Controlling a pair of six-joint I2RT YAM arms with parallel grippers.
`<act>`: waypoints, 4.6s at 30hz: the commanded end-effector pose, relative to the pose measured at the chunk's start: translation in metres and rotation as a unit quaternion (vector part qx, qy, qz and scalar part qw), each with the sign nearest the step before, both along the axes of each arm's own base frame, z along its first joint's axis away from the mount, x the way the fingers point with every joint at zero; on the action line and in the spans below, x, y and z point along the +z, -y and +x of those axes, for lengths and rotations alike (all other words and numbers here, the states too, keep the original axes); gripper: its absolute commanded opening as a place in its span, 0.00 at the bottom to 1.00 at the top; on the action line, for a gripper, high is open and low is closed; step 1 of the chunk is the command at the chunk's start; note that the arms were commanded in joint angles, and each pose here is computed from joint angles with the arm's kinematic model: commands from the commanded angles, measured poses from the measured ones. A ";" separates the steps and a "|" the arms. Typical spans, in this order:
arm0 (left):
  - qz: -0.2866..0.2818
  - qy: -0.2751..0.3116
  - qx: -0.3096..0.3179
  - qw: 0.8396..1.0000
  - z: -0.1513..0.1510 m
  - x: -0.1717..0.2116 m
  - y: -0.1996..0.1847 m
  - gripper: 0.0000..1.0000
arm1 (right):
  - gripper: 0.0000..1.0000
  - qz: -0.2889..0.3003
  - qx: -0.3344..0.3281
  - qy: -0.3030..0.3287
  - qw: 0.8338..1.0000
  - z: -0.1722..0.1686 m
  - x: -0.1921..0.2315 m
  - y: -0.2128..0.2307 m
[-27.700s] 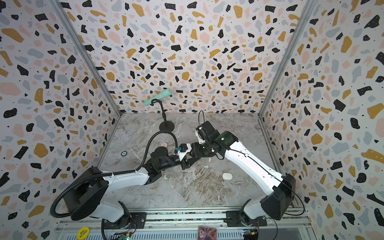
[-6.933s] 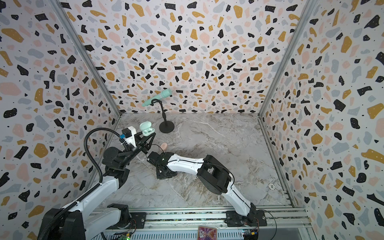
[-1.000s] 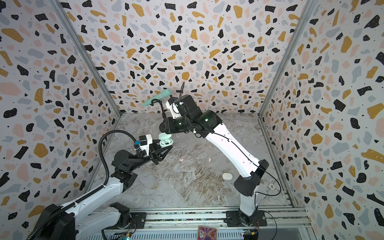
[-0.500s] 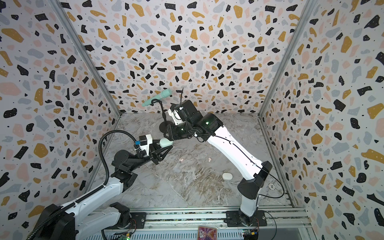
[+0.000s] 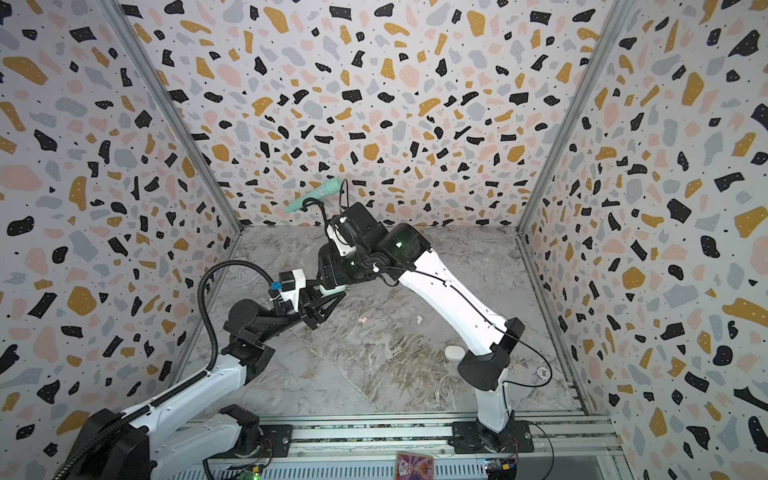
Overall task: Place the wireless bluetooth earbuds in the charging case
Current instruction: 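Close the right gripper on the closed mint green case, then set the mint green case down with the right gripper while the left gripper opens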
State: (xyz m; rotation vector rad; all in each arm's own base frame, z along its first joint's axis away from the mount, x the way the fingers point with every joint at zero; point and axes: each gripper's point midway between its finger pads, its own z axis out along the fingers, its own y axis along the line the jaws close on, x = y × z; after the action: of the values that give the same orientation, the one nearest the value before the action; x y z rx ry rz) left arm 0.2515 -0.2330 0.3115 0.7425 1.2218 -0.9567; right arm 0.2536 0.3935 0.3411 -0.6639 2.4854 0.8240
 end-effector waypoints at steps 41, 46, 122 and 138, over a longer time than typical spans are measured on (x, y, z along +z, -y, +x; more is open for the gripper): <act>0.048 0.021 0.018 0.998 0.006 0.007 0.002 0.43 | 0.86 -0.055 0.020 0.072 0.996 -0.015 0.008 0.007; 0.048 0.021 0.017 0.999 0.006 0.008 0.003 0.43 | 0.86 -0.061 0.026 0.074 0.995 -0.016 0.004 0.004; 0.096 -0.199 0.243 0.944 0.051 -0.091 -0.059 1.00 | 0.58 -0.152 -0.345 -0.082 0.923 0.054 -0.309 0.329; 0.089 -0.233 0.314 0.916 0.055 -0.099 -0.085 1.00 | 0.90 -0.135 -0.334 -0.036 0.932 0.052 -0.235 0.312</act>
State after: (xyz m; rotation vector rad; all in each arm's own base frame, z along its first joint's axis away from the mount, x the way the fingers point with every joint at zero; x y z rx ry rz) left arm 0.3045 -0.1572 0.2128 0.2776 1.8388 -0.5222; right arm 0.3046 0.0697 0.0774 0.1866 2.6802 0.2343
